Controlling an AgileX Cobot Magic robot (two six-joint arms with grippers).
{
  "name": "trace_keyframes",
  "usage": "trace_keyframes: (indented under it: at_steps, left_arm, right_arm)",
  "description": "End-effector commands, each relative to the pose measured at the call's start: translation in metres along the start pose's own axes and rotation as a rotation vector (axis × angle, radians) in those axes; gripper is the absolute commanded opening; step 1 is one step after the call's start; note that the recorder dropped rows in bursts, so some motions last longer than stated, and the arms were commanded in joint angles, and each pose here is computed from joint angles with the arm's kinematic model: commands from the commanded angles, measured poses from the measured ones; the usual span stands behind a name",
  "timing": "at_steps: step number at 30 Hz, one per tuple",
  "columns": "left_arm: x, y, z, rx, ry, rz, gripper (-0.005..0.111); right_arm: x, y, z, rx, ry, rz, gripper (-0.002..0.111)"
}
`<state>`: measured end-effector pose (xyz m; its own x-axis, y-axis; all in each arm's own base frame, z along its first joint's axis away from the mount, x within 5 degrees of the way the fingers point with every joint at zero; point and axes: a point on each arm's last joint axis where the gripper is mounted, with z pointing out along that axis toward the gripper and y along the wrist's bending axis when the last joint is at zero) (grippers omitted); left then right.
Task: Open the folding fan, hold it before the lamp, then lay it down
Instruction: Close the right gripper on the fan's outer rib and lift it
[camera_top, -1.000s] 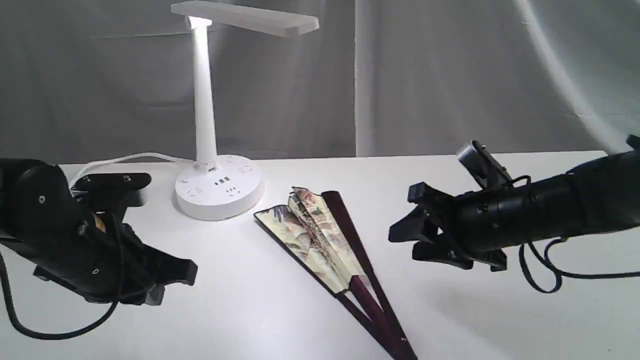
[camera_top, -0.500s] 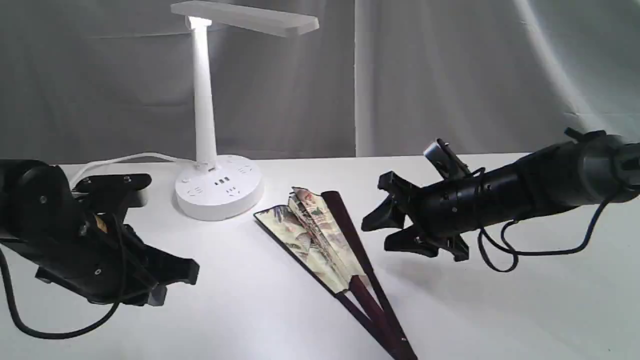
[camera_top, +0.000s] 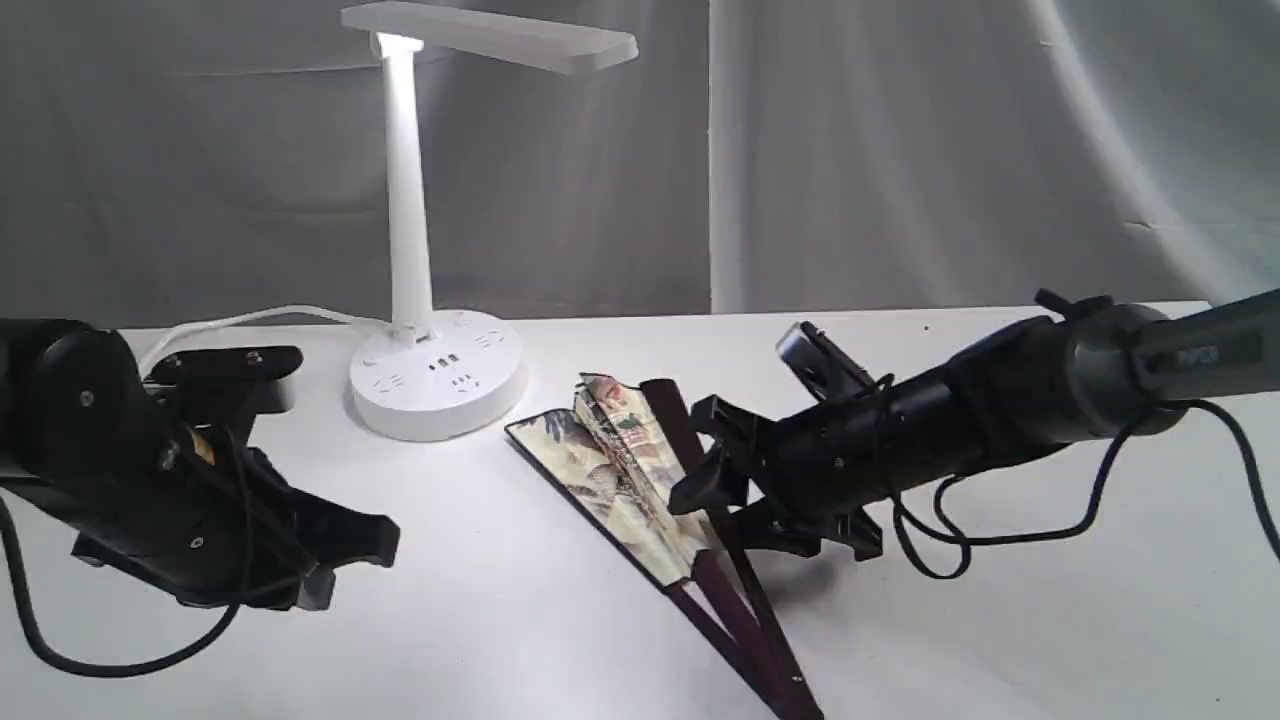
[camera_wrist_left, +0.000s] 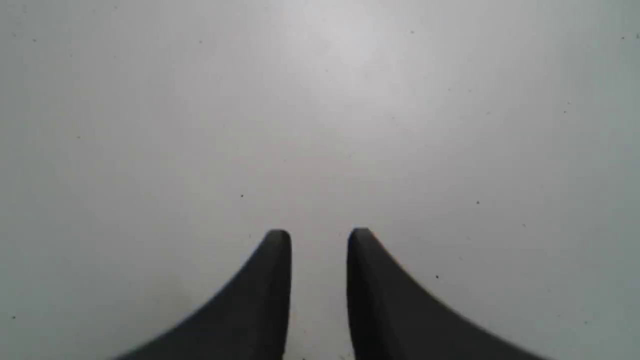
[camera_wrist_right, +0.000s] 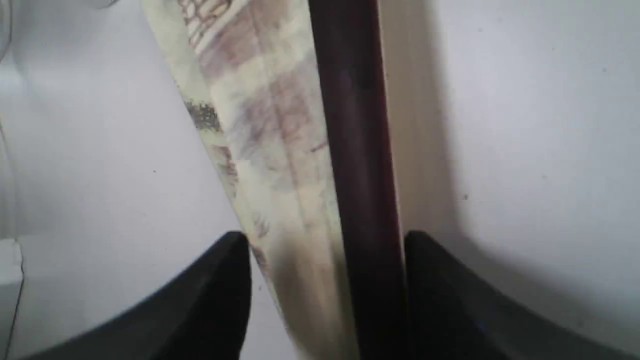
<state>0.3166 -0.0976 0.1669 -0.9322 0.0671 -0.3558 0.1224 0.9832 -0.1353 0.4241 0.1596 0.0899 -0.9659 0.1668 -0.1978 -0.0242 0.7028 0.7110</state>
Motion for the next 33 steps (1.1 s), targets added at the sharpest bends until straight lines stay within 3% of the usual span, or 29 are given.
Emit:
trace_keyframes:
  at_steps: [1,6,19,25,33]
  left_arm:
    - [-0.002,-0.002,0.0,0.008,-0.01,-0.005,0.021]
    - [-0.002,-0.002,0.0,0.008,-0.01,-0.005,0.021]
    - [-0.002,-0.002,0.0,0.008,-0.01,-0.005,0.021]
    - [-0.002,-0.002,0.0,0.008,-0.01,-0.005,0.021]
    - [-0.003,-0.002,0.0,0.011,-0.021,-0.009,0.021]
  right_arm:
    - [-0.002,0.0,0.004,0.036,-0.04,-0.012,0.047]
    - [-0.003,-0.001,0.003,0.031,-0.049,0.0,0.04]
    - [0.0,-0.001,0.001,0.007,-0.008,-0.004,0.0]
    - [-0.002,-0.006,-0.009,-0.049,0.041,0.01,0.0]
    - [-0.001,0.008,-0.025,-0.148,0.092,-0.059,0.0]
